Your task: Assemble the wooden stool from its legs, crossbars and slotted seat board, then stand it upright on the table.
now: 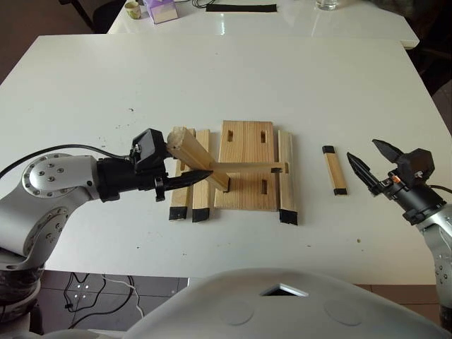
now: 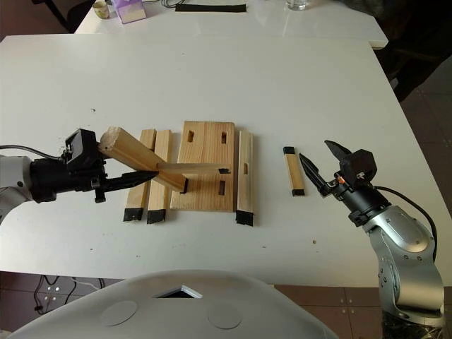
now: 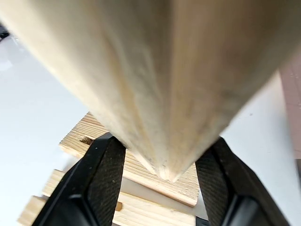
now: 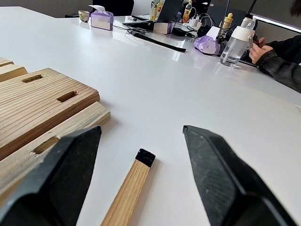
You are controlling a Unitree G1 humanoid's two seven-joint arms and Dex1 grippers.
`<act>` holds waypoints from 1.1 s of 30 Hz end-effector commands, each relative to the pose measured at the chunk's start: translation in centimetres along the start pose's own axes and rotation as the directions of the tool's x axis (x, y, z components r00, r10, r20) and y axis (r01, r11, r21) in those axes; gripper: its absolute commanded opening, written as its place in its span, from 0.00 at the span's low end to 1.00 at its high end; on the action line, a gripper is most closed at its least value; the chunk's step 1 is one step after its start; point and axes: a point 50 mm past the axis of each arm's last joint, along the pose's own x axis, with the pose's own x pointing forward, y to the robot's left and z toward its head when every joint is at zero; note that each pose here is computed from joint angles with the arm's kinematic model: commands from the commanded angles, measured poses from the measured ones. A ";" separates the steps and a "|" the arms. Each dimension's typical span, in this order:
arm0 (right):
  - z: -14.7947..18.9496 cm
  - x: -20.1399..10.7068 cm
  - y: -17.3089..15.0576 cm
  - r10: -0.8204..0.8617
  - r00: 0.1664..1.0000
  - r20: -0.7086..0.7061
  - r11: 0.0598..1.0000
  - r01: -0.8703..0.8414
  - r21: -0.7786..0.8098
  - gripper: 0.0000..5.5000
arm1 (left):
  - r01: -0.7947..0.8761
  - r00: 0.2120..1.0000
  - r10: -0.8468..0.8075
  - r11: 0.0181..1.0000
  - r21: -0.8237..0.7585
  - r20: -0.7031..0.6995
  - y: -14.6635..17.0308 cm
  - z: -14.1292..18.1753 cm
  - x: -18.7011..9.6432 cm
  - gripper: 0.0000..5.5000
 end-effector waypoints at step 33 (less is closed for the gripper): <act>-0.5 2.2 0.7 0.108 0.994 -0.036 0.993 -0.109 -0.036 0.58 | -0.220 0.922 0.164 0.967 -0.126 -0.352 2.9 -3.8 0.8 0.64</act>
